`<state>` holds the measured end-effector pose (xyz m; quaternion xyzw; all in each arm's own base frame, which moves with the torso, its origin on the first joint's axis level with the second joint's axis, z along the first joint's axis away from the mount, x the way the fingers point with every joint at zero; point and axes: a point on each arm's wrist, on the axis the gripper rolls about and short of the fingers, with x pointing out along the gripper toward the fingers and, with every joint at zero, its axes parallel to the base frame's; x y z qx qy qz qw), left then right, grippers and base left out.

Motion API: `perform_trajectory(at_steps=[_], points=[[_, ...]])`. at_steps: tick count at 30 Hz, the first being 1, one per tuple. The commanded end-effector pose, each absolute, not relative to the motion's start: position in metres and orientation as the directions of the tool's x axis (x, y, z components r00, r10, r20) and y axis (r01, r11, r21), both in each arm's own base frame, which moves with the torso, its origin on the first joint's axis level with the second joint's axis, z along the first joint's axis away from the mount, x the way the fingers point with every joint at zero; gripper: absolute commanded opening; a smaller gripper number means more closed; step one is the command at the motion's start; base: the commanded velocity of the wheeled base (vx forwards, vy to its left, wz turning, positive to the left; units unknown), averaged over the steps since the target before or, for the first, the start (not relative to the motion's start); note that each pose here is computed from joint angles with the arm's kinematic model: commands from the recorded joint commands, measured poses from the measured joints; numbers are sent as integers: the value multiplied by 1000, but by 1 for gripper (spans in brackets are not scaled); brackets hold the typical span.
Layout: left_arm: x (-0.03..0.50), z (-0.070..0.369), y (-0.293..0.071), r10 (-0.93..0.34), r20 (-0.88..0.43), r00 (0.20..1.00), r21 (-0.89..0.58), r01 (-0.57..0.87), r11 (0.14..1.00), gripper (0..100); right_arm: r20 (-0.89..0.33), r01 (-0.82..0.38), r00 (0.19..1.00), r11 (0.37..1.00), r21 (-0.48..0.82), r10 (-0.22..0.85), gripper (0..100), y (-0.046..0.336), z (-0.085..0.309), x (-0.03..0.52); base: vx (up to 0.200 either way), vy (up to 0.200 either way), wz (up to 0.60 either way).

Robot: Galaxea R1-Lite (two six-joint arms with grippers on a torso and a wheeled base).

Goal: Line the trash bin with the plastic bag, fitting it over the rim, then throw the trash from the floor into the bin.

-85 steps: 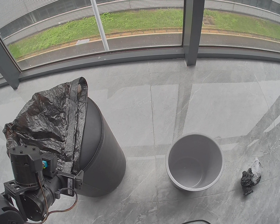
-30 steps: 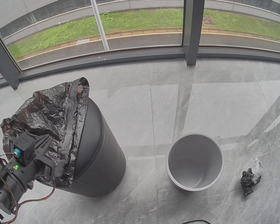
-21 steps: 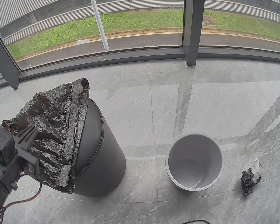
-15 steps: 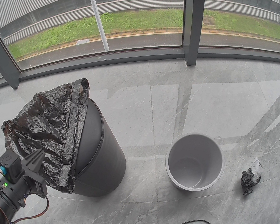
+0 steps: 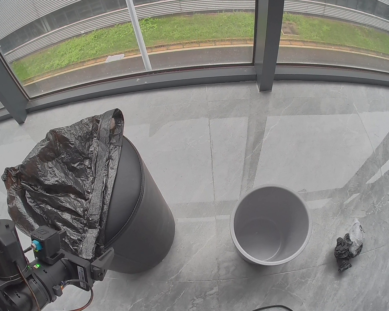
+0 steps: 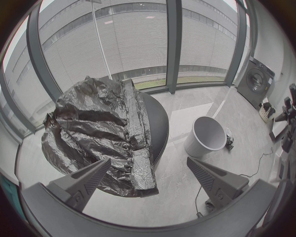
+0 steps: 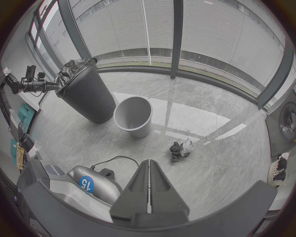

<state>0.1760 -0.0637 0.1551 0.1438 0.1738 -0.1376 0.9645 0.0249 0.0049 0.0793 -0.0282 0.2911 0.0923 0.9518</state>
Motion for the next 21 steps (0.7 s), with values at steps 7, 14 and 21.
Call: perform_trajectory(at_steps=[7,14,21], points=[[195,142,-68,-143,-437,888,173,239,956,100,-572,-191,805,982,0,157,0,5,75,23,0,0,0],[202,141,-70,-139,-445,884,144,224,964,100,-564,-188,811,982,0,155,0,4,75,23,0,0,0],[203,137,-61,-100,-460,882,154,190,970,100,-563,-188,812,982,0,156,0,4,75,23,0,0,0]])
